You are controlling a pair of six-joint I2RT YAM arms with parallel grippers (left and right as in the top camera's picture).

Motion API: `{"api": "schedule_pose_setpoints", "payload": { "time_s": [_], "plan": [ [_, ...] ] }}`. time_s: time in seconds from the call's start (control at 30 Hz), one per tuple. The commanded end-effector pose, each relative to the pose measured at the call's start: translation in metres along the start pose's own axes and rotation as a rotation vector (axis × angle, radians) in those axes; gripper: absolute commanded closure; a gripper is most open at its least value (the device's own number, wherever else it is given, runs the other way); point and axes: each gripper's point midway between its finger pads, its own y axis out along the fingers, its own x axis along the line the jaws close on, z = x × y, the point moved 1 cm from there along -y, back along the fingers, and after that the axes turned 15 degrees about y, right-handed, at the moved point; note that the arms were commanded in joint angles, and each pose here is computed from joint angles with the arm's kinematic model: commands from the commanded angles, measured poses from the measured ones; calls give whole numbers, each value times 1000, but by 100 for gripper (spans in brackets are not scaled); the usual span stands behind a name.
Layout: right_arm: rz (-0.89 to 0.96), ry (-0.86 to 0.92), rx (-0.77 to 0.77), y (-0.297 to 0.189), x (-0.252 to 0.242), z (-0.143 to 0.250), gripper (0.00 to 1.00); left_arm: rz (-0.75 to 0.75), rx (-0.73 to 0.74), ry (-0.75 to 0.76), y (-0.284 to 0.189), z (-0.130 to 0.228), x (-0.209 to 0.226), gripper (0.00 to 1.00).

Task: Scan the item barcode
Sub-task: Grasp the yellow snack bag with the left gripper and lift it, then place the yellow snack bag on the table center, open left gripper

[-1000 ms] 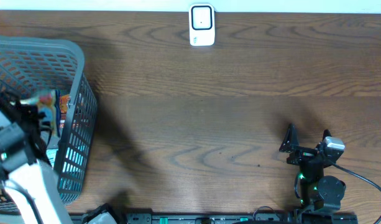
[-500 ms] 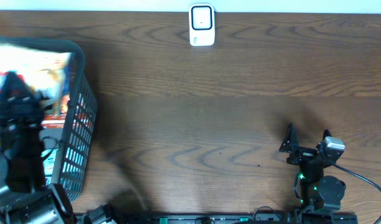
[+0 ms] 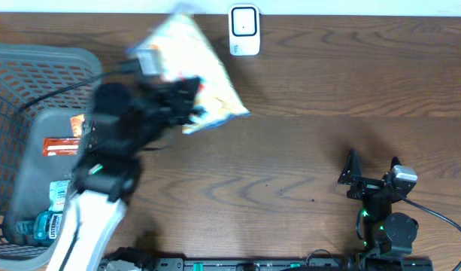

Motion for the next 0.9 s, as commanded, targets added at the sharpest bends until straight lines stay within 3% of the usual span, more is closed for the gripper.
{"api": "schedule_pose_setpoints", "payload": {
  "time_s": [0.0, 0.2, 0.4, 0.77, 0.8, 0.87],
  "plan": [
    [17, -13, -9, 0, -4, -1, 1, -16, 156, 98, 53, 51, -2, 93],
    [17, -13, -9, 0, -4, -1, 1, -35, 381, 122, 112, 138, 8, 93],
    [17, -13, -9, 0, -4, -1, 1, -48, 507, 100, 140, 193, 26, 93],
    [17, -13, -9, 0, -4, -1, 1, 6, 626, 80, 153, 245, 20, 92],
    [17, -13, -9, 0, -4, -1, 1, 6, 627, 80, 153, 245, 20, 83],
    [17, -13, -9, 0, -4, -1, 1, 9, 622, 79, 153, 243, 18, 53]
  ]
}}
